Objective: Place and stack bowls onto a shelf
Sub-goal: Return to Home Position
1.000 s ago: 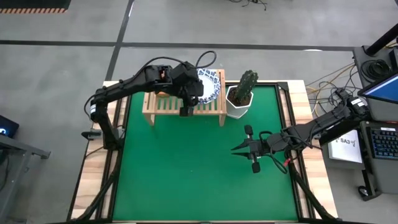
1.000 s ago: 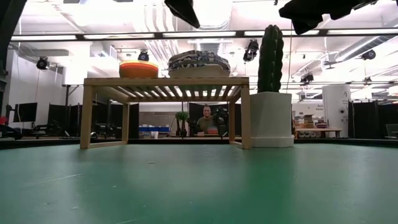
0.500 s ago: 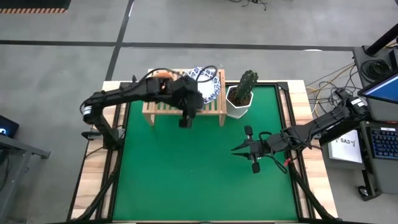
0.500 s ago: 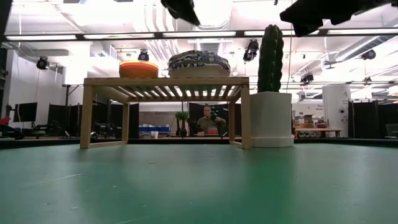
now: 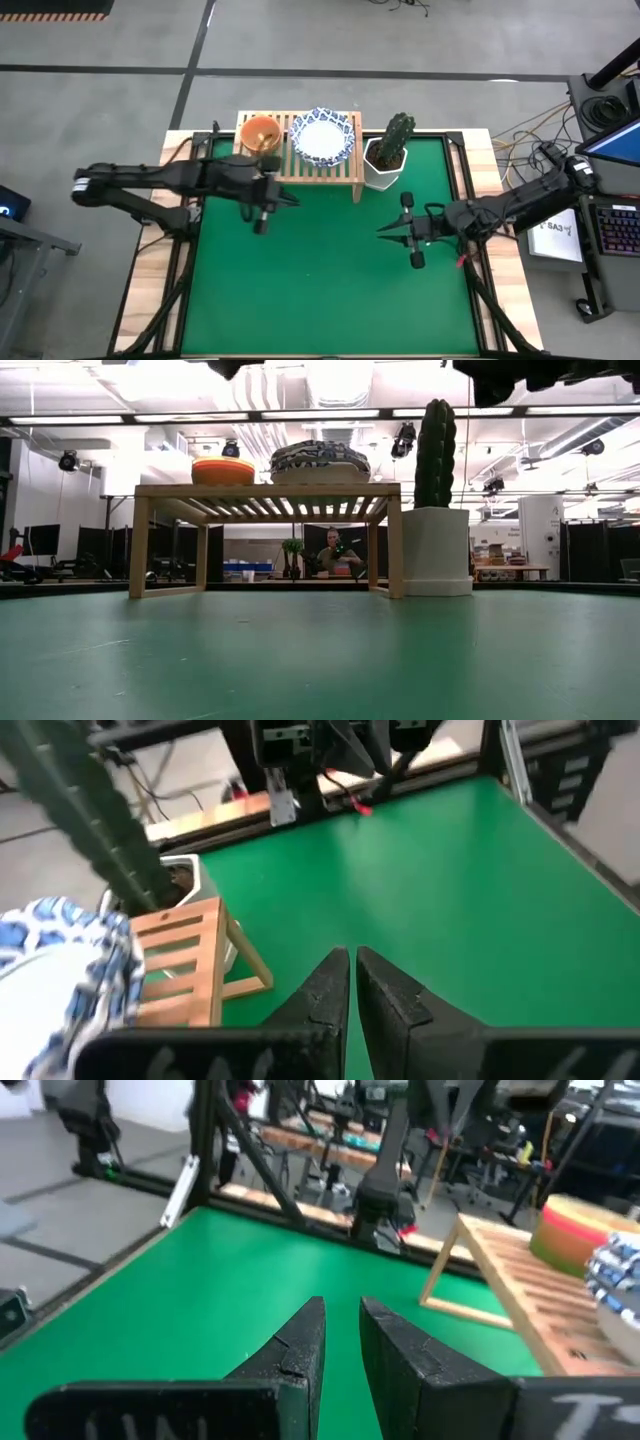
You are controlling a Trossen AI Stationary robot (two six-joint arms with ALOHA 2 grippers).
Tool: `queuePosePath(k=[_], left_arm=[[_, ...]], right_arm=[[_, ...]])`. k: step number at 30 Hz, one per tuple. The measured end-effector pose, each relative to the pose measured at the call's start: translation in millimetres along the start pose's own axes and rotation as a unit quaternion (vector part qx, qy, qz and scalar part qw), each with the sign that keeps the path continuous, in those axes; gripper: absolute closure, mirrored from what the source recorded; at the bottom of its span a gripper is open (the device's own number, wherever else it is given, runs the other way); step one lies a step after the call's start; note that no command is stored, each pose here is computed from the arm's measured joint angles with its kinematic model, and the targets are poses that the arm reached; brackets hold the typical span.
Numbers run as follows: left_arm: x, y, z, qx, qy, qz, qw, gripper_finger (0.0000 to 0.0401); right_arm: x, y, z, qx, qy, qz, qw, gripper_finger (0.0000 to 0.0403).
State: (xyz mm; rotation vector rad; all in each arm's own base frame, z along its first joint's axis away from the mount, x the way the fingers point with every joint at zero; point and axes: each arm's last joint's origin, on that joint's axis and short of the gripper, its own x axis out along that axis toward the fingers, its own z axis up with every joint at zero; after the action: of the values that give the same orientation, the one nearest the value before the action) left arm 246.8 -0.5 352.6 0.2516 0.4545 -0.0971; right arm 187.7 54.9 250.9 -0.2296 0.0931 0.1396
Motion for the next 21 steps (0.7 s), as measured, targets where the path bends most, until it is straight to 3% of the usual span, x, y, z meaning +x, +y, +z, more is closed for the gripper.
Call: queuePosePath(k=[12, 21], left_arm=[[-58.9, -19.9, -69.0, -0.06, -0.141, 0.034, 0.988, 0.0397], [-83.3, -29.5, -104.3, -0.074, -0.179, 0.058, 0.979, 0.0397]], right_arm=[[-26.3, -31.1, -5.8, 0.033, -0.009, -0.024, 0.999, 0.0347], [-38.9, -31.5, -19.0, 0.048, -0.019, -0.028, 0.998, 0.0347]])
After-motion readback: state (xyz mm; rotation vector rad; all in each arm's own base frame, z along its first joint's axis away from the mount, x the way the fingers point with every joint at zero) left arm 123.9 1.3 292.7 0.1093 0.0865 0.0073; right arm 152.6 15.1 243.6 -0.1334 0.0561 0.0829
